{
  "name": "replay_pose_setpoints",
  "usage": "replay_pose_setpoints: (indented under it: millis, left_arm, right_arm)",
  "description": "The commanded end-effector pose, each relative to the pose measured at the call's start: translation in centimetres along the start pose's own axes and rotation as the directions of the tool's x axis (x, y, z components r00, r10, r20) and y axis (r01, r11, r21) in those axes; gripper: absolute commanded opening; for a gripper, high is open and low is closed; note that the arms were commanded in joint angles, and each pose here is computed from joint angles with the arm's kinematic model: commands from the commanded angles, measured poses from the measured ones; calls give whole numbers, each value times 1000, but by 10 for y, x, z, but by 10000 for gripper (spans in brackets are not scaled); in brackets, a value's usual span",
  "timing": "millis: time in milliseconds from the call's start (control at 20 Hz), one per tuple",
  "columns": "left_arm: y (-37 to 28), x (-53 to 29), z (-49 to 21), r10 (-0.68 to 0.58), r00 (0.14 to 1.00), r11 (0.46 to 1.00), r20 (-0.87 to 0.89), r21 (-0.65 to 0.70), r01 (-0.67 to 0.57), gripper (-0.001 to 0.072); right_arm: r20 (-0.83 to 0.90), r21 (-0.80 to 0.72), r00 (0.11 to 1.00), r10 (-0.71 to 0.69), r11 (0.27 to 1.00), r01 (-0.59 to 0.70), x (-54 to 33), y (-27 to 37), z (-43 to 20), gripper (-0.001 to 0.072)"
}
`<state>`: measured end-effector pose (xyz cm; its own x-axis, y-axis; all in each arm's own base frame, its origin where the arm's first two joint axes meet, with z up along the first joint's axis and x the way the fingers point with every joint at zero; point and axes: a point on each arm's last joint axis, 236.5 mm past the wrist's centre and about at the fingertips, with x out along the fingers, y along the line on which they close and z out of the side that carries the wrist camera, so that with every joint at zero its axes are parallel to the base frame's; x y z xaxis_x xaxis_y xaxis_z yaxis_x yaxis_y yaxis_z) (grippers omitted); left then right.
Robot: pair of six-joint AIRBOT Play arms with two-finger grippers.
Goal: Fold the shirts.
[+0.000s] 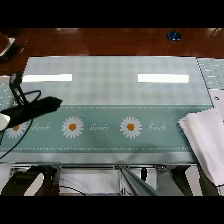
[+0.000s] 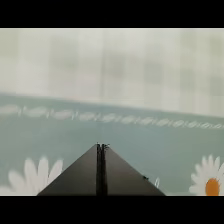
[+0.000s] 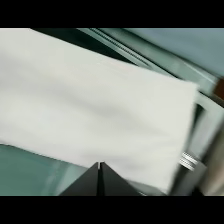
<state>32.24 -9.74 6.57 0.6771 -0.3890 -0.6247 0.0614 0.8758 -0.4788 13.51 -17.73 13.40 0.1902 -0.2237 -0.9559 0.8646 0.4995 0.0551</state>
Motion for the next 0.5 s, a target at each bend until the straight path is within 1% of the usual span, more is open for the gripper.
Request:
replay_pose_setpoints:
  millis: [0,50,100,150,200,250,300,350,400,450]
  left_arm:
    - [-46,-23,79,-67,991,993,112,108,55,17]
    - [-68,-29,102,-103,987,986,124,144,84,17]
    - [-91,-32,117,-141,983,976,117,184,118,17]
    - [-115,-30,123,-181,980,962,88,224,157,17]
    - [-134,-25,118,-209,977,947,41,257,192,17]
    - [-148,-14,104,-218,976,932,-20,292,214,17]
    - [-153,-1,85,-203,976,921,-78,323,217,17]
    - [-151,14,63,-169,976,914,-139,348,207,17]
    - [-142,30,39,-115,974,918,-193,355,179,17]
    - [-126,45,18,-54,970,925,-237,353,138,18]
  right_arm:
    - [196,-176,725,661,751,-637,-81,166,73,19]
    - [230,-289,597,768,640,-712,-112,204,78,19]
    - [214,-387,531,820,570,-724,-128,237,69,19]
    - [163,-462,533,830,542,-702,-126,262,50,19]
    - [76,-548,572,817,514,-660,-114,287,21,19]
    - [-14,-638,631,776,479,-603,-95,309,-13,19]
    - [-88,-717,689,719,434,-545,-73,325,-47,19]
    - [-133,-794,758,639,388,-467,-45,337,-79,19]
    - [-137,-841,817,560,370,-394,-17,344,-101,19]
    - [-108,-869,873,476,381,-316,15,348,-116,19]
